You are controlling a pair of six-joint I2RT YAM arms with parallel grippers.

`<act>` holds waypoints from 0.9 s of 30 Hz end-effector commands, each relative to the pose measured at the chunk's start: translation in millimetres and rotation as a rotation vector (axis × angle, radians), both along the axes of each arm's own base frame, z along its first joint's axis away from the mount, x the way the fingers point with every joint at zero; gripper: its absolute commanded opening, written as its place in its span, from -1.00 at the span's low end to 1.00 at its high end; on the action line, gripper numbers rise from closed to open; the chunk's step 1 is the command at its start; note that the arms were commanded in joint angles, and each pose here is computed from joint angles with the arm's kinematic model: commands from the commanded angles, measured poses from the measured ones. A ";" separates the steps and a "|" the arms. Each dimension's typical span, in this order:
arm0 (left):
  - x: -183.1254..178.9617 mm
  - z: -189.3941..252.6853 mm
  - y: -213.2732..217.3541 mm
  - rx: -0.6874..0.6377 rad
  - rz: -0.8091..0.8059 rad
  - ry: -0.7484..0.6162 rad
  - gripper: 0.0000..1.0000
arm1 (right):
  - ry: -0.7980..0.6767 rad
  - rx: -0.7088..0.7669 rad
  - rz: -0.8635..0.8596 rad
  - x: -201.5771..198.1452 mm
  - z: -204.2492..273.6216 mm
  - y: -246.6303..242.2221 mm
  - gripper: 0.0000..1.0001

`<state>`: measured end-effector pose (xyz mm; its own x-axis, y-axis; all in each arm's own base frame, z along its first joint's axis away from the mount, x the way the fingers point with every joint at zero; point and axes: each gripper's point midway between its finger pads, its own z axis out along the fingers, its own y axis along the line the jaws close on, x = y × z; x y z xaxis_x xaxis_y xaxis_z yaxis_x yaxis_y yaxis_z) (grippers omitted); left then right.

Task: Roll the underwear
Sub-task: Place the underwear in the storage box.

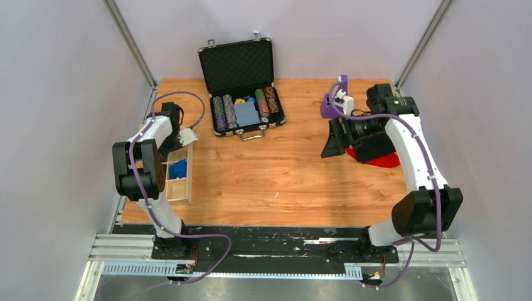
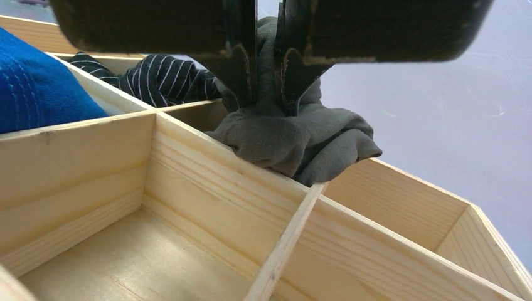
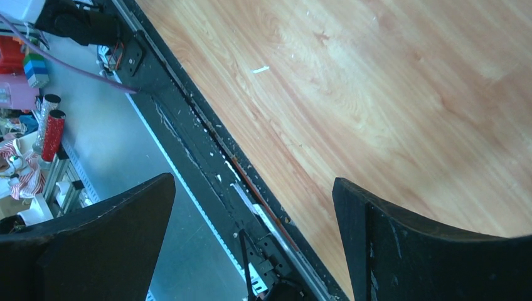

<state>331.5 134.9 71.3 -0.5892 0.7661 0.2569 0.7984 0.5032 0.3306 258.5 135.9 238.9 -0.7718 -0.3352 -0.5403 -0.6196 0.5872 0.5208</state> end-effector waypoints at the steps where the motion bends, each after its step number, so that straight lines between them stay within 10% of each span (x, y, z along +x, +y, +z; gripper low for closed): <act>1: 25.3 -21.2 -35.3 -0.212 -0.128 -0.078 -1.00 | -0.077 -0.003 0.025 -24.8 8.6 -2.5 1.00; 27: 18.3 -63.8 -113.2 -0.843 -0.138 0.122 -1.00 | -0.042 -0.281 -0.079 -15.3 -31.8 -44.9 1.00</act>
